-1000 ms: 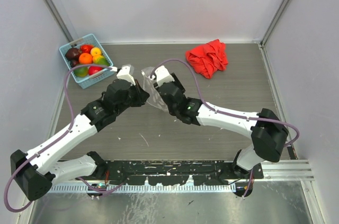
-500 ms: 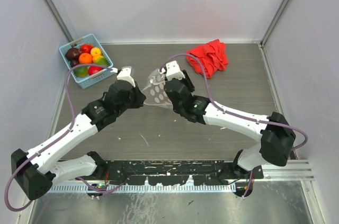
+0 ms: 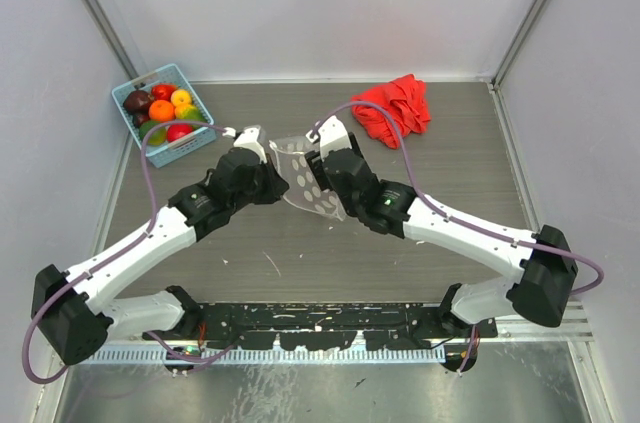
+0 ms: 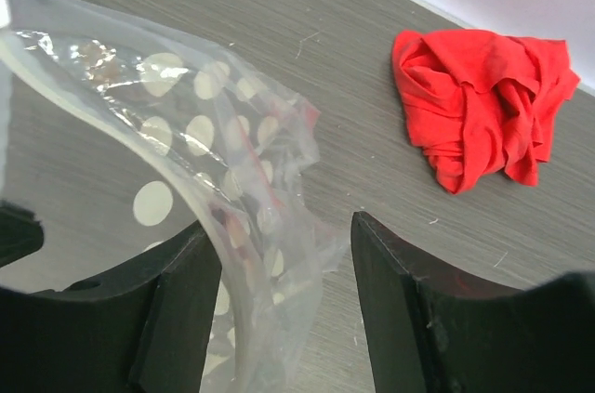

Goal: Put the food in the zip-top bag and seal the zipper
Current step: Open the zipper of the food storage bag.

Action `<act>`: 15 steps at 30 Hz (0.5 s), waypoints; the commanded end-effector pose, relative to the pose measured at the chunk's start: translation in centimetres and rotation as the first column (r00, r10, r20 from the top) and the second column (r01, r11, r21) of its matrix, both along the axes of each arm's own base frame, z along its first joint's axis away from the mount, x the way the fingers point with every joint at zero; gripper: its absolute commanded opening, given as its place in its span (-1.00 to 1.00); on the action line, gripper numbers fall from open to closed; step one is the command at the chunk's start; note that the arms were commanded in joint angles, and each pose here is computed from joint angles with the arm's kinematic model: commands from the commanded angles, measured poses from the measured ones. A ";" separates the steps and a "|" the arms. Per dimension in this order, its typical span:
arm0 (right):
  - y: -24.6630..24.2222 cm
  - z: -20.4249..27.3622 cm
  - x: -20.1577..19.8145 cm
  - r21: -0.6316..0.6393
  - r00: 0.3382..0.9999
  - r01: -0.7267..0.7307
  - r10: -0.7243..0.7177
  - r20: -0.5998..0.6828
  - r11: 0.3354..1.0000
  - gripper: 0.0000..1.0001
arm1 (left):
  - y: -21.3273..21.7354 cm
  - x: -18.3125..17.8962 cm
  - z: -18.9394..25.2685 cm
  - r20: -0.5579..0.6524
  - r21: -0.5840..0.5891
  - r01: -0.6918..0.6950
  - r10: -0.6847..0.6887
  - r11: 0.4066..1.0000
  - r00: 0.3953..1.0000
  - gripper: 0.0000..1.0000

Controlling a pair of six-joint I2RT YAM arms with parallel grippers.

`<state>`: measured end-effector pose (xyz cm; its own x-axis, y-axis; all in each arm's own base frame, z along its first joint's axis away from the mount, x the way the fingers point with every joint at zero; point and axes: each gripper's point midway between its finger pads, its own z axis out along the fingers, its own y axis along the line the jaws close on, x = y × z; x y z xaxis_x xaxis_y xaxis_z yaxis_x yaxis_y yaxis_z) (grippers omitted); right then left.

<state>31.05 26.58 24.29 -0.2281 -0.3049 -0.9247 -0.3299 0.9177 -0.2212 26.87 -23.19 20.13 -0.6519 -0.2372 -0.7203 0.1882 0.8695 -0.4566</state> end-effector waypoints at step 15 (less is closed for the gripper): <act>-2.2 2.0 -0.9 0.014 0.999 0.032 -0.032 0.024 0.999 -0.46 | -0.5 1.4 2.5 0.067 -0.035 -0.014 0.017 0.999 0.998 -1.00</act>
